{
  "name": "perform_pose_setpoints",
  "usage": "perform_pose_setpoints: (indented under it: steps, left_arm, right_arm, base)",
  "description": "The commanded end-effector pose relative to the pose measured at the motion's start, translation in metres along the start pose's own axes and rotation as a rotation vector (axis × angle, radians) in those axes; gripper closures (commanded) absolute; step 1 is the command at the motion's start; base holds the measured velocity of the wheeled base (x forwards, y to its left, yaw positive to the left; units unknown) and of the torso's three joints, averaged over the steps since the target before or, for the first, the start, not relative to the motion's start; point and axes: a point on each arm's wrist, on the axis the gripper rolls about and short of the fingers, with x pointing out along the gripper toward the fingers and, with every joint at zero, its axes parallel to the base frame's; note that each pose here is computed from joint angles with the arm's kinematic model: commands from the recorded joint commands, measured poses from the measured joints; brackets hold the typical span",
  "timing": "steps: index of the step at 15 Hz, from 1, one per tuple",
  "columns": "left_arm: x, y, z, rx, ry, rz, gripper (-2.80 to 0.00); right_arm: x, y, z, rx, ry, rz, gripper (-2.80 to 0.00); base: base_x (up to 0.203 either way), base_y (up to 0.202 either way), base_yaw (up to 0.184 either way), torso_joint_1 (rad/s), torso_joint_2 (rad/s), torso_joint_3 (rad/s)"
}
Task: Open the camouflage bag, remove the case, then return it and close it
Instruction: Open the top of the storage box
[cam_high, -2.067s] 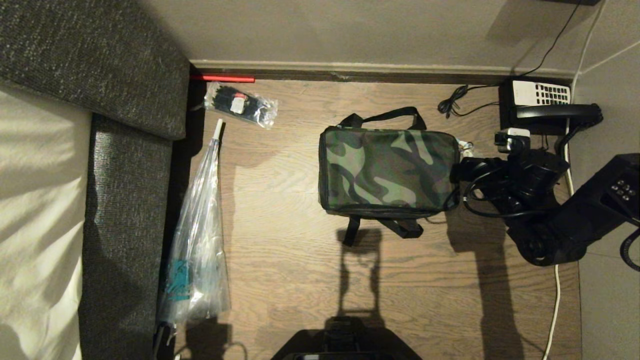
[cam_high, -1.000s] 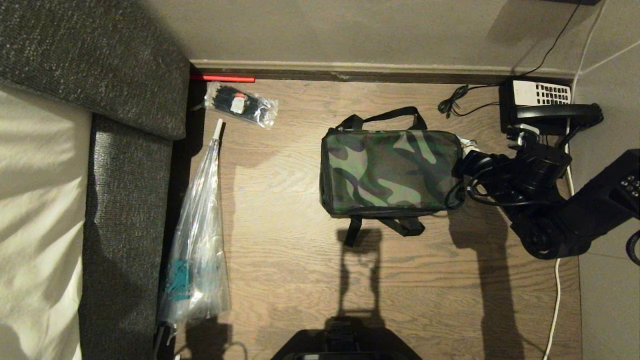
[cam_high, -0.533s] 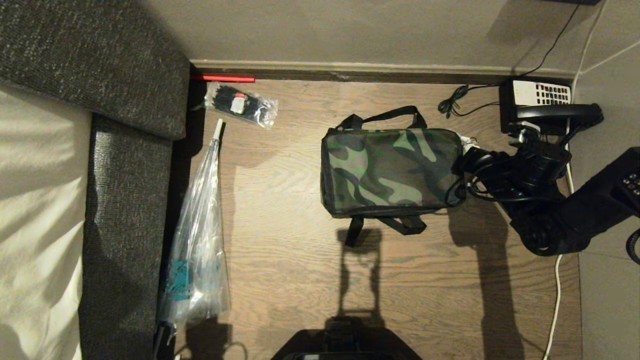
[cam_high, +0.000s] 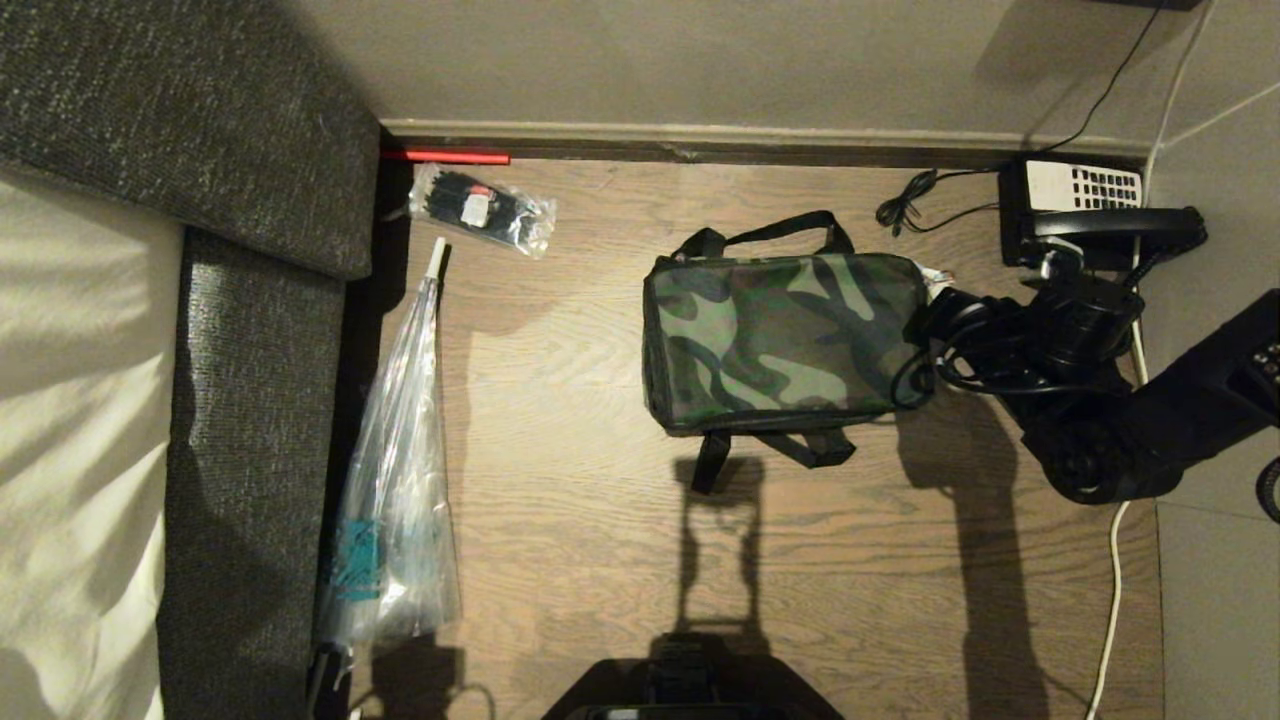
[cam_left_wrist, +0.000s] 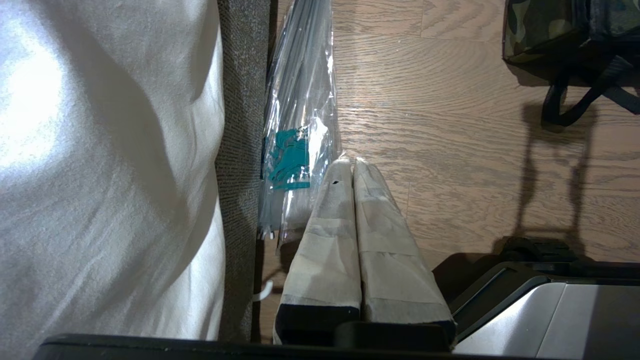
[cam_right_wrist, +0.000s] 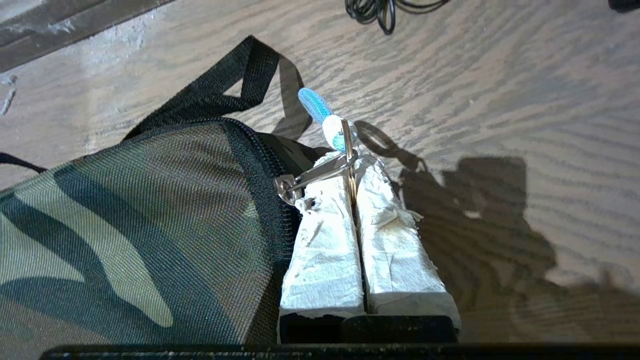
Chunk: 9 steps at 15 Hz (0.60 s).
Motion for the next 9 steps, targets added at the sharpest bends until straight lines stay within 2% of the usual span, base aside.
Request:
perform_pose_setpoints:
  steps: [1, 9]
  left_arm:
    - [0.0000, 0.0000, 0.0000, 0.000, 0.000, 0.000, 0.00]
    - [0.0000, 0.0000, 0.0000, 0.000, 0.000, 0.000, 0.00]
  right_arm:
    - [0.0017, -0.0009, 0.0013, 0.002, -0.011, -0.001, 0.00]
    - [0.0020, -0.0047, -0.0019, 0.012, 0.018, -0.017, 0.00]
  base:
    - [0.000, 0.000, 0.000, 0.000, 0.00, 0.000]
    - [0.000, 0.000, 0.000, 0.000, 0.00, 0.000]
